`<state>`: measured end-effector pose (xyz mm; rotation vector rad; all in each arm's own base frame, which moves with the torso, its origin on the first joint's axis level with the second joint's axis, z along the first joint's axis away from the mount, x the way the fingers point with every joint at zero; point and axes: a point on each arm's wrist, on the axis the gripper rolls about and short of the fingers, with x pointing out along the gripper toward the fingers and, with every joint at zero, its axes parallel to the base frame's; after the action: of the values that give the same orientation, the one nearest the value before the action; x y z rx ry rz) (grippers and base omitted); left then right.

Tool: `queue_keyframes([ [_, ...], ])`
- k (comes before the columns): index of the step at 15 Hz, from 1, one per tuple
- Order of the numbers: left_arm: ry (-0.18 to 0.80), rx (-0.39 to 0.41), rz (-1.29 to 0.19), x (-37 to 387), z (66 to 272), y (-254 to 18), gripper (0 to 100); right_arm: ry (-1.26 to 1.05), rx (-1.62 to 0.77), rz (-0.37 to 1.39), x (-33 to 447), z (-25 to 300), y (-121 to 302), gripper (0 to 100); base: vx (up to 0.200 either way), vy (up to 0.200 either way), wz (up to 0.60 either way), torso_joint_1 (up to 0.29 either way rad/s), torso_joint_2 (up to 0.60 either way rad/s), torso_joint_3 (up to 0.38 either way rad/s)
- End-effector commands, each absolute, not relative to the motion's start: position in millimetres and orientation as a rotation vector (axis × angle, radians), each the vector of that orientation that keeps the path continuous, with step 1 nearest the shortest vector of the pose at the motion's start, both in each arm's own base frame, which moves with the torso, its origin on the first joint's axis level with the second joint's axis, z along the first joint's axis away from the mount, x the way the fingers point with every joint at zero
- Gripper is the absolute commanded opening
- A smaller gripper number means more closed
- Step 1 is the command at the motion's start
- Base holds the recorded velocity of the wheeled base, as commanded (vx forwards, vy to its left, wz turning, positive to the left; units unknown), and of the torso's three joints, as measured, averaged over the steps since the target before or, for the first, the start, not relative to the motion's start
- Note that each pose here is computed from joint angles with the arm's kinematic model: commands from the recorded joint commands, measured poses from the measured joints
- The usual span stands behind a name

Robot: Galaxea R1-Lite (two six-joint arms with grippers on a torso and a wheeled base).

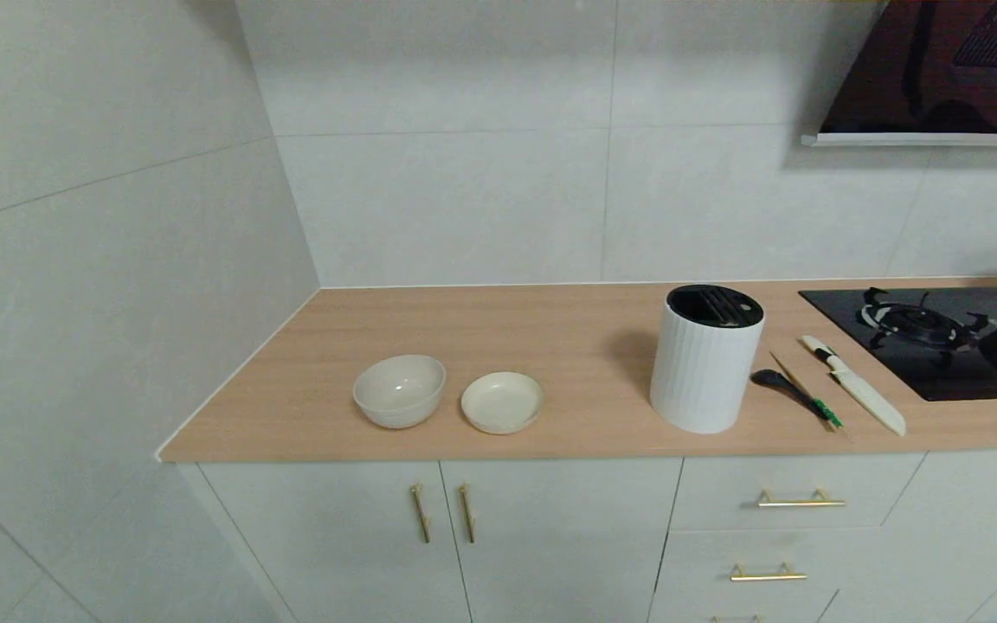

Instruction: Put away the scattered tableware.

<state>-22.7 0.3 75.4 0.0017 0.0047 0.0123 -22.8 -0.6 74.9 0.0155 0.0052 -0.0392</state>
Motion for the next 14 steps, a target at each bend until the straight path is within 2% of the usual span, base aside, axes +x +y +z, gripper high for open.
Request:
queue_keyframes([
  [1, 0.006, 0.002, 0.012, -22.6, 75.2, 0.3, 100, 0.004, 0.015, -0.040, -22.8, 75.0, -0.5, 100, 0.000, 0.200, 0.00, -0.002, 0.00, 0.002],
  [11, 0.006, 0.003, 0.012, -22.6, 75.2, 0.3, 100, 0.004, 0.015, -0.040, -22.8, 75.0, -0.5, 100, 0.000, 0.200, 0.00, 0.002, 0.00, 0.003],
  [14, 0.005, 0.003, 0.012, -22.7, 75.7, 0.3, 100, 0.006, 0.015, -0.038, -22.8, 74.9, -0.6, 100, 0.000, 0.000, 0.00, 0.000, 0.00, 0.000],
])
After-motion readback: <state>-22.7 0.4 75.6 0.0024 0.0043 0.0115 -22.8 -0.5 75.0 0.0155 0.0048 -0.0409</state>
